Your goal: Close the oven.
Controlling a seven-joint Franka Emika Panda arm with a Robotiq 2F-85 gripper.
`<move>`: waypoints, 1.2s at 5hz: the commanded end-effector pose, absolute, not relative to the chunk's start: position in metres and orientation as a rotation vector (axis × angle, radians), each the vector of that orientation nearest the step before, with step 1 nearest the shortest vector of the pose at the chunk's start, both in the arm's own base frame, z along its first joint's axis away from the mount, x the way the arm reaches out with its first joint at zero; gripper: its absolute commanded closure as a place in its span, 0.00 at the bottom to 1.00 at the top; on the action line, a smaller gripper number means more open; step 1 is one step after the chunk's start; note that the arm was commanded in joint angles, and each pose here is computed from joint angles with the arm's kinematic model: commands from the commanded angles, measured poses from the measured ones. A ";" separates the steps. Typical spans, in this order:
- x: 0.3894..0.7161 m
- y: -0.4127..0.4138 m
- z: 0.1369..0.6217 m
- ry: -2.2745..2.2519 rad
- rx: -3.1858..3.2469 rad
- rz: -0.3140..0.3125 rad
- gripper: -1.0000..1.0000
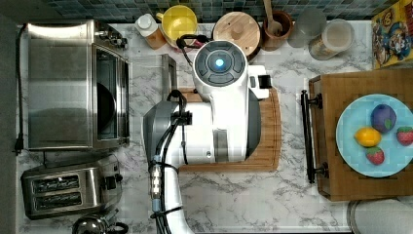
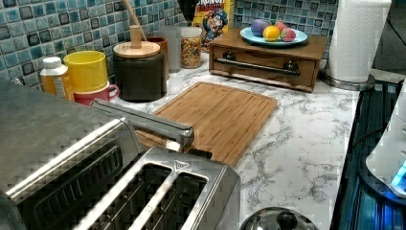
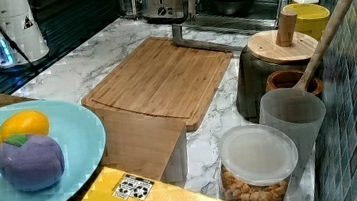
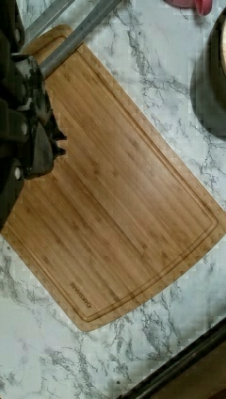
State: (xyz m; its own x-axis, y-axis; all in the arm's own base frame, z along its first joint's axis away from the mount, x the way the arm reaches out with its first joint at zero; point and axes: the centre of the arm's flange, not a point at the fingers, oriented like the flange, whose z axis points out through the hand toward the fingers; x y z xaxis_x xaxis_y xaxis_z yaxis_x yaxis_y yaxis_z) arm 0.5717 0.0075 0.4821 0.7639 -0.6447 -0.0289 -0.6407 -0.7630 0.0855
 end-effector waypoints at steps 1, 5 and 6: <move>0.569 0.013 0.467 -0.861 3.017 -0.037 1.00; 0.593 -0.066 0.374 -0.330 3.560 -0.003 1.00; 0.599 -0.063 0.348 -0.197 3.653 0.011 1.00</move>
